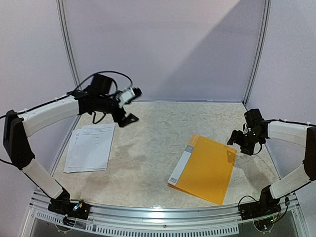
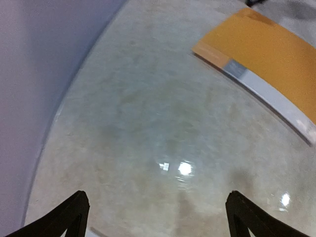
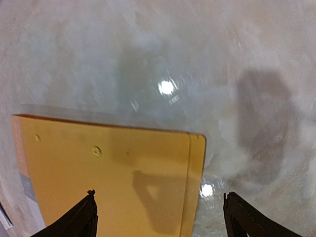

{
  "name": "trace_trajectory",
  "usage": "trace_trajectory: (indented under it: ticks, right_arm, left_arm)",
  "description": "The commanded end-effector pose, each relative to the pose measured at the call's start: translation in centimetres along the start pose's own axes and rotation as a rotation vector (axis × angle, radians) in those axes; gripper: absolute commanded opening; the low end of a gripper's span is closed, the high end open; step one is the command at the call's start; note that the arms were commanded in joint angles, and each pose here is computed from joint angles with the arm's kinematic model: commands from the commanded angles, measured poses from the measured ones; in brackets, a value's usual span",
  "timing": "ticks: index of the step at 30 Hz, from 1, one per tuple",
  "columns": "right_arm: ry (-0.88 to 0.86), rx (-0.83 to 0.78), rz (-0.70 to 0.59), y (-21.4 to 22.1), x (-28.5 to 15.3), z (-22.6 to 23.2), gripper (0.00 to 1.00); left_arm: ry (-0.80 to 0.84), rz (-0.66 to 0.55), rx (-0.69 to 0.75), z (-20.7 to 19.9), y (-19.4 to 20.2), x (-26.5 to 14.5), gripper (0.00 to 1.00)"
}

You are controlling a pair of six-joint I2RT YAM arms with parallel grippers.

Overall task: Put the files into the folder
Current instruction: Move the folder to the center of the board.

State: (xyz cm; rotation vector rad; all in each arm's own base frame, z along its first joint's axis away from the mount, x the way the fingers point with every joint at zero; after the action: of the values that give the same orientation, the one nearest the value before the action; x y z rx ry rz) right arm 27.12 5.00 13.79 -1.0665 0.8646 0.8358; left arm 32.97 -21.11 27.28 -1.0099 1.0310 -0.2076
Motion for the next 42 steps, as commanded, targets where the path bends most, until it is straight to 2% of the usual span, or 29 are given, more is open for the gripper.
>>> trace_trajectory:
  ticks: [1,5,8,12,17,23,29,35,39,42]
  right_arm:
    - [0.058,0.011,0.204,4.0,1.9,-0.1,0.89]
    - [0.002,0.007,0.28,5.8,3.5,1.1,0.89]
    - [-0.039,0.004,0.298,6.8,4.2,2.1,0.87]
    - [-0.176,0.063,0.242,6.8,5.2,5.3,0.85]
    - [-0.282,0.165,0.104,5.4,6.5,10.4,0.84]
    - [-0.348,0.179,0.121,5.2,8.9,15.5,0.84]
    - [-0.273,0.117,0.158,6.3,7.9,14.8,0.84]
    - [-0.228,0.018,0.225,7.7,4.9,13.4,0.85]
    - [-0.217,-0.007,0.223,8.6,3.1,12.6,0.87]
    - [-0.224,0.007,0.223,9.3,2.7,12.0,0.87]
  left_arm:
    - [0.206,0.349,0.154,-5.1,4.6,1.6,0.99]
    - [0.267,0.477,0.28,-7.9,5.7,2.2,1.0]
    - [0.294,0.529,0.333,-9.2,6.5,2.1,1.0]
    - [0.304,0.538,0.357,-9.4,7.2,1.8,1.0]
    - [0.309,0.578,0.371,-9.5,8.6,2.5,1.0]
    - [0.305,0.587,0.332,-10.1,10.6,2.5,1.0]
    - [0.342,0.607,0.31,-12.3,11.0,1.9,0.99]
    - [0.465,0.679,0.254,-17.3,11.5,1.4,0.99]
    - [0.387,0.715,0.359,-20.4,12.4,1.8,1.0]
    - [0.281,0.705,0.452,-21.0,13.2,2.8,1.0]
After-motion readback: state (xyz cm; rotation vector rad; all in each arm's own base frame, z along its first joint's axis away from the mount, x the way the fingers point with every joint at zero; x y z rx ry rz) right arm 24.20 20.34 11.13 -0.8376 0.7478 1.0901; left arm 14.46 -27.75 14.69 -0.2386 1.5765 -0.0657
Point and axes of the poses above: each gripper's point midway between its finger pads, its own x axis out along the fingers, its own z axis along the line the jaws close on, y = z × x, the point moved 9 cm from there along -x, back along the fingers, and after that the axes turned 14 degrees about -x, right-handed, at the moved point
